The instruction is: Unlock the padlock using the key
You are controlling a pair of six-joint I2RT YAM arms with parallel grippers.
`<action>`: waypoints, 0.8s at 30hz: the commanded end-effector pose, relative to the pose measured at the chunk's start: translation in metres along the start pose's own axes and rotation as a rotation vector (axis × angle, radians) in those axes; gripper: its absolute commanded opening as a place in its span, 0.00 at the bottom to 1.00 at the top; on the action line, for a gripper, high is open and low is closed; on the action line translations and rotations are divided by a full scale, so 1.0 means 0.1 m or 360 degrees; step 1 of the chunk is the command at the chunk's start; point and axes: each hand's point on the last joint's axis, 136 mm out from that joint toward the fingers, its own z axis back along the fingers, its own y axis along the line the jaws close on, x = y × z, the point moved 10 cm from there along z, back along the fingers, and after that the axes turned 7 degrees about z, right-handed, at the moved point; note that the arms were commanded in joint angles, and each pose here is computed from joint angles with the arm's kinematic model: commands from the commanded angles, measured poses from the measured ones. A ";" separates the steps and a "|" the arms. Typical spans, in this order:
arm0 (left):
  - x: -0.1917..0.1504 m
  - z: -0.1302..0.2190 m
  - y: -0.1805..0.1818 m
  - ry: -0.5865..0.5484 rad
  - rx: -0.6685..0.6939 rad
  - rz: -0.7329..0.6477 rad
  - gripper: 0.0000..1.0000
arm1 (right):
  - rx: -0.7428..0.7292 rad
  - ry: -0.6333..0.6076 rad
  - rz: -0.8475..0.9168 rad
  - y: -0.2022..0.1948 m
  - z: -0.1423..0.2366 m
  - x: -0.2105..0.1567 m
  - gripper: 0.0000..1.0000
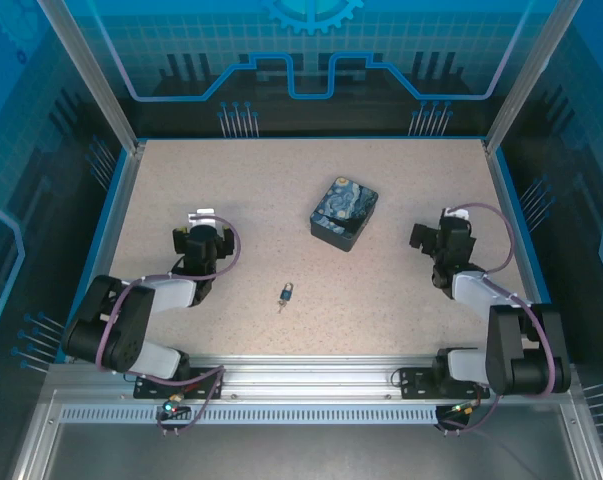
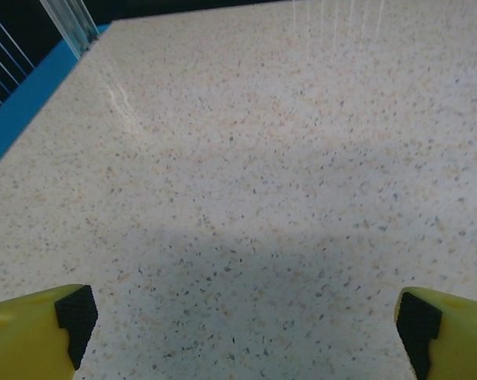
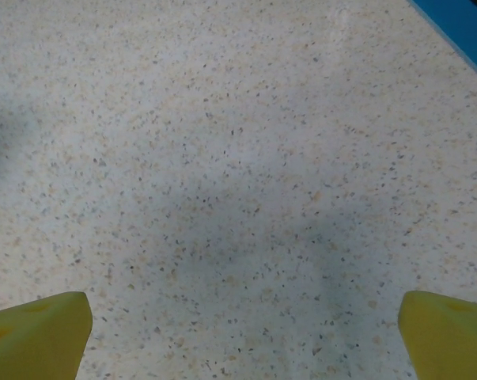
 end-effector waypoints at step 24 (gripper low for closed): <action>0.08 -0.21 0.19 -0.0083 -0.0480 0.0223 0.99 | 0.0258 -0.0374 0.0374 0.40 -0.17 0.07 1.00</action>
